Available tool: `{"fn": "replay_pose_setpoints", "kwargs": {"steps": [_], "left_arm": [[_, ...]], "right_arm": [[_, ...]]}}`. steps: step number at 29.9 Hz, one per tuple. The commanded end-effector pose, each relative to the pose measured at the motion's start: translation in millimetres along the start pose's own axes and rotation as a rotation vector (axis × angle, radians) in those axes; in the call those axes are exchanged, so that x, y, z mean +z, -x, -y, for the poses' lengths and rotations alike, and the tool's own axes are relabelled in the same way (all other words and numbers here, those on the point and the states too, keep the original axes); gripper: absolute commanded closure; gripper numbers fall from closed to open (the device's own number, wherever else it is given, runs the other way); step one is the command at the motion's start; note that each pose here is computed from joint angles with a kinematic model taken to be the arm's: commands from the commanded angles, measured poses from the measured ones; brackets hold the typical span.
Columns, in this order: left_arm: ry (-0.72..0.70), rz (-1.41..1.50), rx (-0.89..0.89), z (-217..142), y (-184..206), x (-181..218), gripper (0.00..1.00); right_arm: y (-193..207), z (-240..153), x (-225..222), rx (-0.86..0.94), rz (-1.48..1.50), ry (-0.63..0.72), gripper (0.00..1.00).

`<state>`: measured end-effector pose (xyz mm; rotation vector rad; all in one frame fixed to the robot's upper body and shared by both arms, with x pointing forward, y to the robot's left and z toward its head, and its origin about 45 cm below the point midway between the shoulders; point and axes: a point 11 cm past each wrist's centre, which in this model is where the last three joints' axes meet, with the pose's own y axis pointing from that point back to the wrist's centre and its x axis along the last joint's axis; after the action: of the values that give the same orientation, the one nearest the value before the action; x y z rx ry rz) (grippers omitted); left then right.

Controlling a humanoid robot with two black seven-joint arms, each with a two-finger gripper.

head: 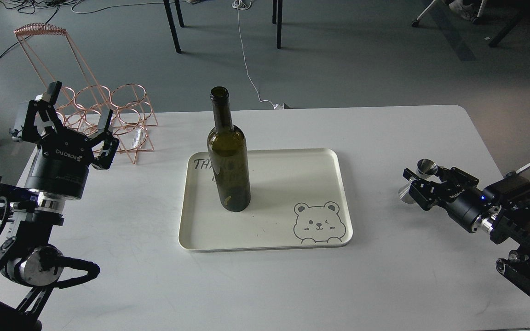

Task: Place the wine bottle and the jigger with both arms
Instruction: 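Lift the jigger with the right gripper and carry it off the tray, then release the jigger on the table and raise the right gripper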

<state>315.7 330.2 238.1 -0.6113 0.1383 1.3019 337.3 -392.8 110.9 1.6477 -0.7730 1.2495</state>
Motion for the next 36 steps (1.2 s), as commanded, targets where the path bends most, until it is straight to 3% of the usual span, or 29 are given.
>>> {"fn": "replay_pose_setpoints", "kwargs": {"steps": [1,12,17,21,27,34,36], "left_arm": [[0.002,-0.003,-0.002,0,1,0,0.02],[0.004,-0.004,-0.005,1,2,0,0.02],[0.004,-0.004,-0.006,1,3,0,0.02],[0.005,-0.005,-0.006,1,3,0,0.02],[0.009,0.000,-0.021,2,7,3,0.02],[-0.025,0.134,-0.132,-8,29,4,0.02],[-0.029,0.183,-0.178,-9,37,8,0.02]], "right_arm": [[-8,-10,8,0.002,-0.008,0.005,0.06],[2,-79,9,-0.113,0.007,-0.033,0.03],[-26,-91,-4,-0.053,0.118,-0.043,0.02],[-66,-79,-36,0.083,0.340,-0.076,0.02],[-163,-31,-54,0.371,0.605,-0.130,0.02],[-220,22,-75,0.555,1.035,-0.158,0.02],[-220,36,-81,0.514,1.143,-0.190,0.02]]}}
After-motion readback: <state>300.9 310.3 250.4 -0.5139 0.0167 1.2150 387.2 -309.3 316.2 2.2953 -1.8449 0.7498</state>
